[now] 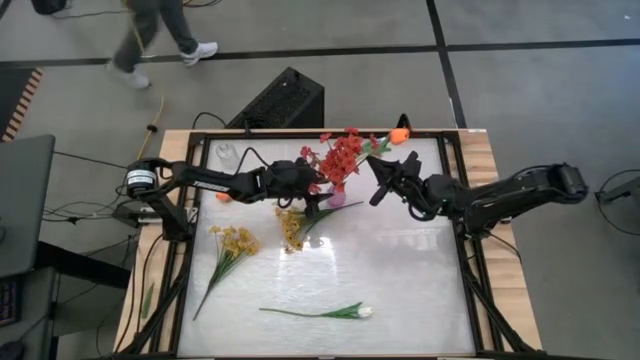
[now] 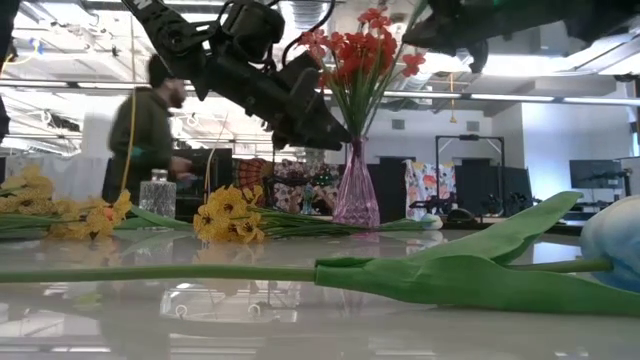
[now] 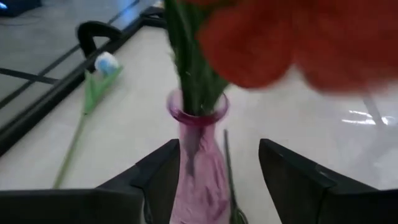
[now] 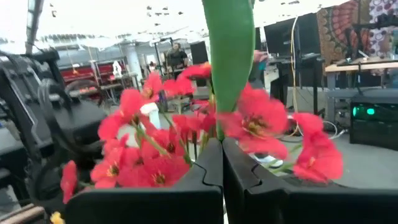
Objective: Sort flowers into vase by color
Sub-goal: Put the right orange tulip into the violet vase
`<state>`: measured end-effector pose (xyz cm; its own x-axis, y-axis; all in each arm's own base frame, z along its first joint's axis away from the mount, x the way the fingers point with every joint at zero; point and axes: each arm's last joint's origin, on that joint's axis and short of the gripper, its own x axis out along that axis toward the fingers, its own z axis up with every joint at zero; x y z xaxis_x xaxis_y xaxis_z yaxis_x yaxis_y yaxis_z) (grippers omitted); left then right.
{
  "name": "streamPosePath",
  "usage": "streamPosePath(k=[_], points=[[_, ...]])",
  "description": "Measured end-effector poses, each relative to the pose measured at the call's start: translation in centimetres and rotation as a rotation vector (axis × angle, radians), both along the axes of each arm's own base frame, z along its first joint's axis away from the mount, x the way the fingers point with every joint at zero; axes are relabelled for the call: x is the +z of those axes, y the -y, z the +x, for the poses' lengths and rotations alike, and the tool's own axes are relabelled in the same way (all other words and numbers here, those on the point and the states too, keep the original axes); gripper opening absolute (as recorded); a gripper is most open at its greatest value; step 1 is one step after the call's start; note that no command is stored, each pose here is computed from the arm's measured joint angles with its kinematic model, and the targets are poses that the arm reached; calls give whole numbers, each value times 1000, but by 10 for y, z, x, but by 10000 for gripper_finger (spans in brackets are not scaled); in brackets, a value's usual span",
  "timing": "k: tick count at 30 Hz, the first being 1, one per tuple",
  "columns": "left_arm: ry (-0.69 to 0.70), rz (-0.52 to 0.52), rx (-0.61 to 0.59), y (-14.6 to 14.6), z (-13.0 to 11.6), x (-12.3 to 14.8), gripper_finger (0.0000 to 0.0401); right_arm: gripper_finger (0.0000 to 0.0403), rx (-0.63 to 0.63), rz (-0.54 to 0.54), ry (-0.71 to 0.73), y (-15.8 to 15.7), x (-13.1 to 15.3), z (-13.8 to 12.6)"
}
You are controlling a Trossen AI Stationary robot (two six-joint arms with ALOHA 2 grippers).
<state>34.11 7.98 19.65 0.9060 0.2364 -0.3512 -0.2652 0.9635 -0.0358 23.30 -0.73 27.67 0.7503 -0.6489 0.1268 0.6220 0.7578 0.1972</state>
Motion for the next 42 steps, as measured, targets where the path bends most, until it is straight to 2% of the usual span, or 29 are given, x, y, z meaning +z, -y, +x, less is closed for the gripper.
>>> streamPosePath(k=[8, 14, 21, 24, 30, 34, 42], points=[[-3, -75, -4, -5, 11, -17, 210, 18, 7, -2, -25, -2, -9, 9], [-6, -50, 0, -5, 12, -17, 210, 19, 15, -3, -29, -2, -10, 9], [-31, -58, 0, -6, 12, -23, 209, 19, 106, -18, -17, -5, -2, 19], [-28, -53, 4, -6, 12, -22, 186, 19, 109, -18, -40, -5, -3, 26], [-28, -36, 8, -6, 12, -22, 89, 19, 109, -19, -87, -6, -6, 37], [-24, -40, 5, -6, 12, -21, 88, 19, 113, -17, -155, -6, -13, 38], [-25, -44, 10, -6, 12, -21, 88, 19, 130, 84, -260, -7, -34, 41]])
